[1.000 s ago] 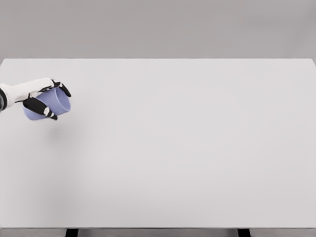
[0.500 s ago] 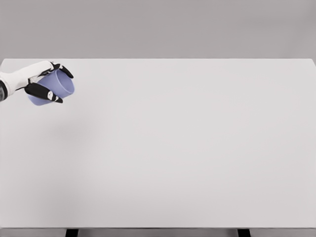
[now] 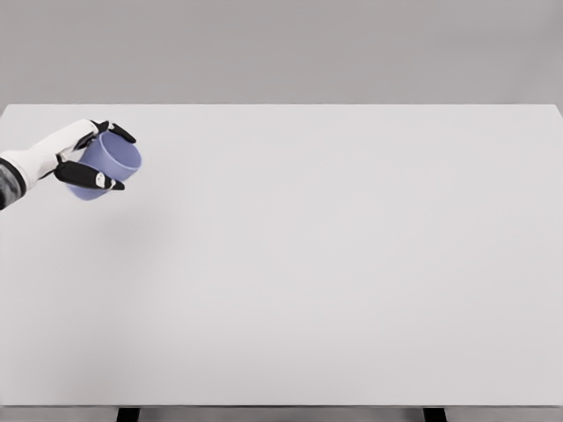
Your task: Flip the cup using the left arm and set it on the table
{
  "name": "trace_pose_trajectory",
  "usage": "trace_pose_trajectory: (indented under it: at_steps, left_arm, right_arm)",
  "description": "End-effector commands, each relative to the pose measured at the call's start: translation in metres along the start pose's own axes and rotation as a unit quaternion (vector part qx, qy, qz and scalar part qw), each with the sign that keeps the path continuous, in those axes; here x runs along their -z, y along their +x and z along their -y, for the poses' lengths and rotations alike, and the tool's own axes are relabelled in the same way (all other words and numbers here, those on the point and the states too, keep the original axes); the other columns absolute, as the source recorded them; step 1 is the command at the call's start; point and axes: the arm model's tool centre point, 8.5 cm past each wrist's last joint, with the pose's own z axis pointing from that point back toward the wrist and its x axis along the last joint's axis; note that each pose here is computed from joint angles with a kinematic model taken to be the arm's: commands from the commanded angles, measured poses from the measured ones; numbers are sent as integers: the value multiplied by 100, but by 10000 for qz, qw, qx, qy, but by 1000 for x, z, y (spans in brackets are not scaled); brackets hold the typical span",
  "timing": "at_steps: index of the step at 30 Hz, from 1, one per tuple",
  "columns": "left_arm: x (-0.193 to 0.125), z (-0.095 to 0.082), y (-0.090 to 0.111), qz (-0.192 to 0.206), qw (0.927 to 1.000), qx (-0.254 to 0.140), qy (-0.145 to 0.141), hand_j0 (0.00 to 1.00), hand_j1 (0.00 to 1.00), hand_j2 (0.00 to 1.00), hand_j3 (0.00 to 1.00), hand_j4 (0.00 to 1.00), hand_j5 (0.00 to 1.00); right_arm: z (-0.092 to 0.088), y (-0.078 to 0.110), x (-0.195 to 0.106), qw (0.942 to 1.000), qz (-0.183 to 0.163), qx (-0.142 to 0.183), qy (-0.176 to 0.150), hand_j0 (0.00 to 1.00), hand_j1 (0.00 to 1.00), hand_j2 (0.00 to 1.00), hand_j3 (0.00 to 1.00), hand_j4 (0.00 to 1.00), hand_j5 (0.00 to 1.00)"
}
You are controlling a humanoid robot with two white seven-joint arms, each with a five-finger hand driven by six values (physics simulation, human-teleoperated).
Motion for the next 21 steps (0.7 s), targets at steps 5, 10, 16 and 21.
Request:
trace_pose_trajectory:
  at_steps: [5,10,16,21]
  left_arm:
    - [2,-10,12,257,9989,-260,287,63,63,63,63,63,63]
    - [5,-1,7,330,9969,-575,435,63,63,63,63,63,63]
    - [5,-4,8,340,9966,-572,492,63,63,63,63,63,63]
    - [7,-2,10,379,9962,-616,491,63,63,63,63,63,63]
  right_arm:
    - [0,0,0,10000,4,-4,2,100,100,100,100,100,100]
    - [0,0,0,10000,-3,4,2,100,100,100,100,100,100]
    - [0,0,0,10000,-4,-3,2,100,100,100,100,100,100]
    - [0,0,0,10000,4,-4,-6,100,100,100,100,100,100]
